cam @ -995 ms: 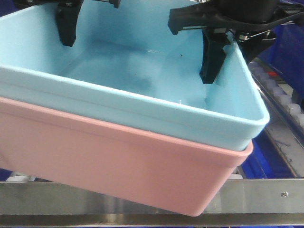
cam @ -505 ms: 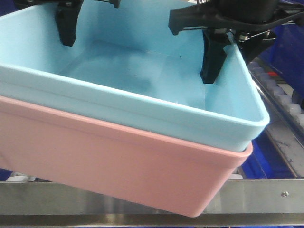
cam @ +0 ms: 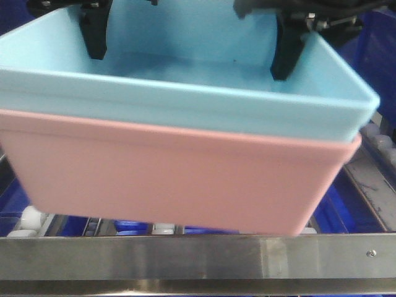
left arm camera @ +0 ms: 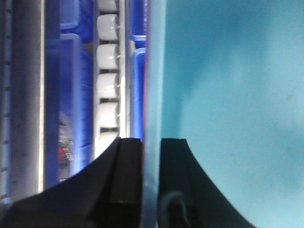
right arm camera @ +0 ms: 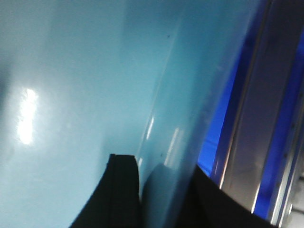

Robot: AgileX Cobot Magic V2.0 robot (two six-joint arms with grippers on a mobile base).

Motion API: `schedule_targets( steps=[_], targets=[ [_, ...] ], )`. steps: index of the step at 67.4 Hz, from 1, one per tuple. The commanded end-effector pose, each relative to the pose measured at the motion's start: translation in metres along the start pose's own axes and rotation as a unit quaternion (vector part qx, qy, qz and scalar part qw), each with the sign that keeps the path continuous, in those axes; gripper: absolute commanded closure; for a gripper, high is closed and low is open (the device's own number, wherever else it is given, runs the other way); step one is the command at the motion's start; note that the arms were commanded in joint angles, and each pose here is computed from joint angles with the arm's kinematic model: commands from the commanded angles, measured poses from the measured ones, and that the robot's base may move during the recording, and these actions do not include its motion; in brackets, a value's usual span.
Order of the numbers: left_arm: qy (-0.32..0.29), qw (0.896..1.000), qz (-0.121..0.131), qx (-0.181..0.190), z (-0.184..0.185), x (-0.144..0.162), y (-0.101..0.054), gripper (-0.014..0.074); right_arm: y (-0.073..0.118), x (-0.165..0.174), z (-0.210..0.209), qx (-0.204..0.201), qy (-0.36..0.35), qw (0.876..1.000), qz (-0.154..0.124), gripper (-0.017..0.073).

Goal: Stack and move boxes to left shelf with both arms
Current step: 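Lower the stacked bins with both grippers onto the roller-track shelf, then push the bins farther onto the rollers, then open both grippers and lift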

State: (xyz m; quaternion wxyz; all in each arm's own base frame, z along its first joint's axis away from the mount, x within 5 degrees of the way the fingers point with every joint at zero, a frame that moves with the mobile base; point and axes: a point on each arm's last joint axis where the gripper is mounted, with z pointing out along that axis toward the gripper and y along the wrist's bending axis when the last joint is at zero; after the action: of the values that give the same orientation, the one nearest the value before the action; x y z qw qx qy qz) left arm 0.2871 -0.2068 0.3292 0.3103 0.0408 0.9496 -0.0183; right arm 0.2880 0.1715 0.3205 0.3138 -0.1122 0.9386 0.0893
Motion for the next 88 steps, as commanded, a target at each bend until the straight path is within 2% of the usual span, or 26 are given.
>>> schedule_targets(
  steps=[1, 12, 19, 28, 59, 88],
  targets=[
    [-0.087, 0.993, -0.03, 0.072, -0.024, -0.026, 0.001, 0.0602, 0.01, -0.038, -0.037, -0.058, -0.127, 0.99, -0.005, 0.0503],
    [-0.124, 0.988, -0.051, 0.081, -0.019, -0.041, 0.016, 0.0602, 0.017, -0.064, -0.034, -0.056, -0.137, 0.989, -0.016, 0.0503],
    [-0.141, 0.986, -0.053, 0.072, -0.01, -0.048, 0.025, 0.0602, 0.022, -0.075, -0.02, -0.056, -0.137, 0.989, -0.016, 0.0503],
    [-0.13, 0.988, -0.06, 0.056, 0.01, -0.052, 0.032, 0.0602, 0.025, -0.076, 0.004, -0.053, -0.125, 0.991, -0.018, 0.0503],
    [-0.054, 0.997, -0.043, 0.018, 0.08, -0.037, 0.022, 0.0602, 0.025, -0.067, 0.052, -0.029, -0.077, 0.996, -0.035, 0.0503],
    [-0.034, 0.999, -0.041, 0.005, 0.088, -0.032, 0.023, 0.0594, 0.025, -0.064, 0.059, -0.025, -0.063, 0.997, -0.035, 0.0495]
  ],
)
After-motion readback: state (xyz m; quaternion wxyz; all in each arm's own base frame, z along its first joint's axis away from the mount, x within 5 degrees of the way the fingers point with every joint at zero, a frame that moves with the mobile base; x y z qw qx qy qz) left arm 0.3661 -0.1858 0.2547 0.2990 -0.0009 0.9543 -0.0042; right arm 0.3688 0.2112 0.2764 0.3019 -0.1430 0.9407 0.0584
